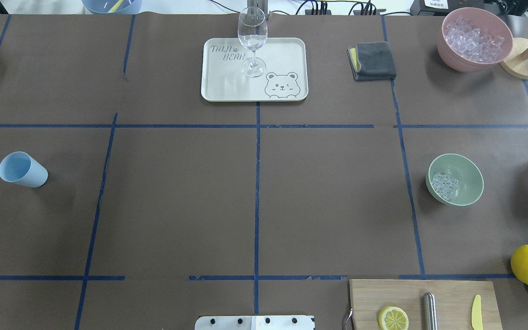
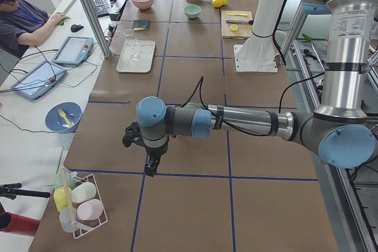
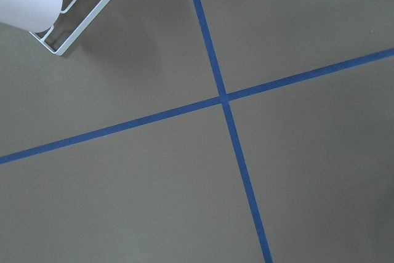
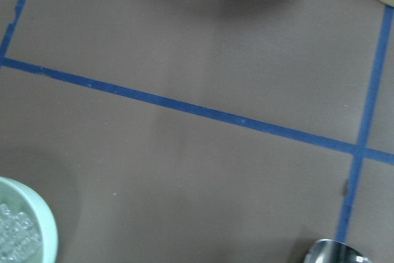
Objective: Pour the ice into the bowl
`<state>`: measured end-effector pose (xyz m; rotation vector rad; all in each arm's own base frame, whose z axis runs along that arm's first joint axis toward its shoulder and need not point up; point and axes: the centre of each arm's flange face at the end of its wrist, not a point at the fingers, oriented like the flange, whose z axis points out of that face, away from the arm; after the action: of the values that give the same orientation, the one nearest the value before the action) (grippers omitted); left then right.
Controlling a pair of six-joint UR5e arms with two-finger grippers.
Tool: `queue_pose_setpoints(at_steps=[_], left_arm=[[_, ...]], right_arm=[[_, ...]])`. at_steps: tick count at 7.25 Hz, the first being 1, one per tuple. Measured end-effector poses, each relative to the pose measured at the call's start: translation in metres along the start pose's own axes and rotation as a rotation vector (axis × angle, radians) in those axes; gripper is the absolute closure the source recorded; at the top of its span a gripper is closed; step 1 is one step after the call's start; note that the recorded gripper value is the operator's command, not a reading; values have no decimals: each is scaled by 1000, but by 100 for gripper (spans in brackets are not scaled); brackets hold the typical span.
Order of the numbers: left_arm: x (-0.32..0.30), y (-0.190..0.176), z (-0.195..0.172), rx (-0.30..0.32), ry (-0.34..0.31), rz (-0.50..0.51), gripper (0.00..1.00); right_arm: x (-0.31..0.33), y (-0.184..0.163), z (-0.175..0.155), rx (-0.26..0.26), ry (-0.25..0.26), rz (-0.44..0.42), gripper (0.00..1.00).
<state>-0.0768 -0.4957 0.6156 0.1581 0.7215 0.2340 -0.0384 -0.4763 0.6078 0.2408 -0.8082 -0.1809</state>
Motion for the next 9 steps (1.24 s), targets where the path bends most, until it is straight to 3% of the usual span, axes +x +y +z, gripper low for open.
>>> queue_pose_setpoints(at_steps=[2, 4, 6, 9], left_arm=[[-1, 1, 2, -3, 1, -3, 0], [-3, 2, 3, -6, 1, -6, 0], [-3, 2, 4, -9, 0, -8, 0], [-8, 5, 10, -22, -2, -19, 0]], right_arm=[[66, 23, -32, -93, 59, 6, 0], [98, 54, -33, -205, 70, 112, 0], [108, 68, -34, -242, 37, 198, 0], [111, 79, -37, -241, 23, 218, 0]])
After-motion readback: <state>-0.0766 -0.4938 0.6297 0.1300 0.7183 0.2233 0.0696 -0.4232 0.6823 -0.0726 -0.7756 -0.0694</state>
